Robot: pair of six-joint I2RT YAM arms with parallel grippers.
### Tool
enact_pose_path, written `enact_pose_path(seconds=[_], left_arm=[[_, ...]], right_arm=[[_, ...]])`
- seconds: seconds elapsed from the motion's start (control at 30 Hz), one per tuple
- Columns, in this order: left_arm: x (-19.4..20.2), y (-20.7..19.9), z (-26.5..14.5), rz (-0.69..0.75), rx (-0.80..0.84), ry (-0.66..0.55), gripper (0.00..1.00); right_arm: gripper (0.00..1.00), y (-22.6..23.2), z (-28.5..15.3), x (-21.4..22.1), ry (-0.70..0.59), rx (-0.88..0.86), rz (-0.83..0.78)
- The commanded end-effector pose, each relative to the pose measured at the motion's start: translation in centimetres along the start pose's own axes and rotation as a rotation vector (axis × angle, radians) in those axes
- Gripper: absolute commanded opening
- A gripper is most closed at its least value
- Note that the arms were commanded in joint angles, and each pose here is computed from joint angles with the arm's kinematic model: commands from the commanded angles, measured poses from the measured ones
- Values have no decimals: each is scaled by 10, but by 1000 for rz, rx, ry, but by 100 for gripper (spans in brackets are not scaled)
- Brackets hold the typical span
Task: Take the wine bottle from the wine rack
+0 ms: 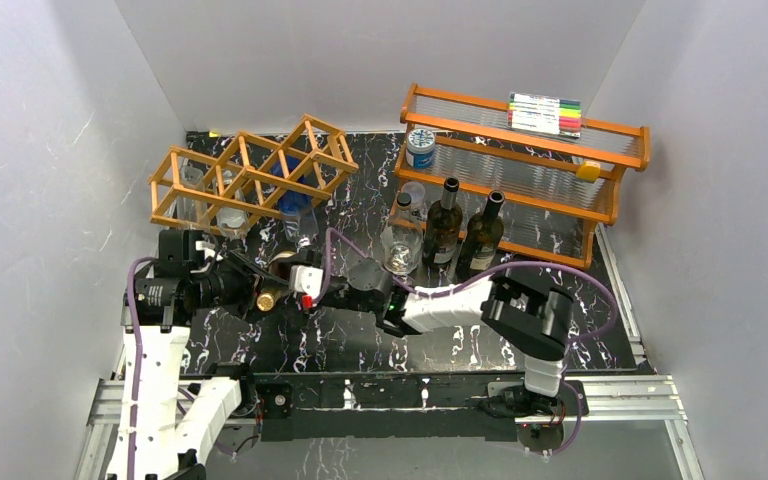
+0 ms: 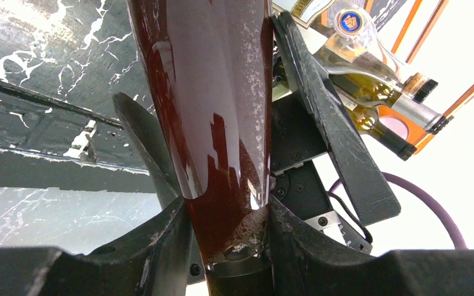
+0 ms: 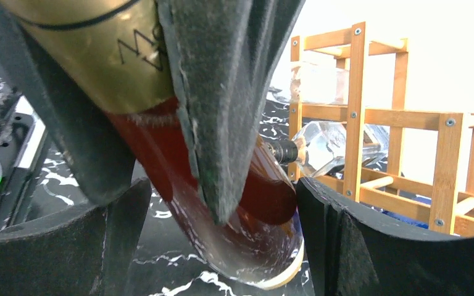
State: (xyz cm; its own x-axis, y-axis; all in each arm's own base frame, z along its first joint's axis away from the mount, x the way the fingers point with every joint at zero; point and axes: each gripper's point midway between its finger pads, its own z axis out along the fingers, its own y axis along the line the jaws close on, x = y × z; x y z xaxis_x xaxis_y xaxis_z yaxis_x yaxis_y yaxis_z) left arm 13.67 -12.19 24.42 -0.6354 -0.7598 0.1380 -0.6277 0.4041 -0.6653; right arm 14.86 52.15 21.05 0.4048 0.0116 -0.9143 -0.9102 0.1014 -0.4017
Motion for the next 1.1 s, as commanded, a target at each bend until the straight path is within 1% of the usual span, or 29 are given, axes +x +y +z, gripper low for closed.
enact_pose_path(seconds=[0.0, 0.1, 0.13, 0.17, 0.2, 0.23, 0.3, 0.33, 0.43, 0.53, 0.57, 0.63, 0.73, 0.83, 1.0, 1.07], left_arm=[[25, -57, -31, 170, 311, 84, 0], [26, -56, -31, 169, 310, 92, 0], [26, -57, -31, 170, 312, 93, 0], [26, -57, -31, 170, 313, 95, 0], [27, -58, -31, 172, 315, 99, 0], [27, -58, -31, 173, 316, 101, 4], [27, -59, -31, 176, 319, 100, 27], [26, -59, -31, 177, 319, 96, 39], [23, -60, -30, 203, 325, 82, 60], [18, -62, -29, 259, 323, 54, 85], [16, -63, -30, 281, 320, 37, 89], [10, -64, -33, 335, 312, -10, 91], [-2, -63, -40, 415, 275, -117, 93], [-16, -61, -49, 493, 234, -226, 94], [-47, -58, -67, 577, 143, -435, 96], [-58, -60, -76, 604, 112, -512, 96]], right_arm=[[98, -20, 24, -45, -186, 95, -79], [97, -28, 30, -41, -189, 141, -79], [95, -30, 31, -38, -183, 154, -78], [91, -31, 31, -36, -179, 160, -83], [85, -30, 29, -35, -177, 162, -86], [75, -30, 27, -34, -175, 163, -86], [48, -30, 23, -31, -165, 172, -77], [40, -30, 21, -30, -160, 177, -72], [32, -31, 14, -26, -145, 195, -60], [21, -31, 6, -22, -127, 211, -41], [18, -32, 4, -23, -125, 214, -37], [15, -33, -1, -23, -112, 223, -25], [11, -39, -10, -25, -87, 257, 12], [10, -44, -23, -28, -61, 284, 54], [6, -49, -42, -27, 13, 309, 176], [2, -54, -49, -29, 38, 329, 224]])
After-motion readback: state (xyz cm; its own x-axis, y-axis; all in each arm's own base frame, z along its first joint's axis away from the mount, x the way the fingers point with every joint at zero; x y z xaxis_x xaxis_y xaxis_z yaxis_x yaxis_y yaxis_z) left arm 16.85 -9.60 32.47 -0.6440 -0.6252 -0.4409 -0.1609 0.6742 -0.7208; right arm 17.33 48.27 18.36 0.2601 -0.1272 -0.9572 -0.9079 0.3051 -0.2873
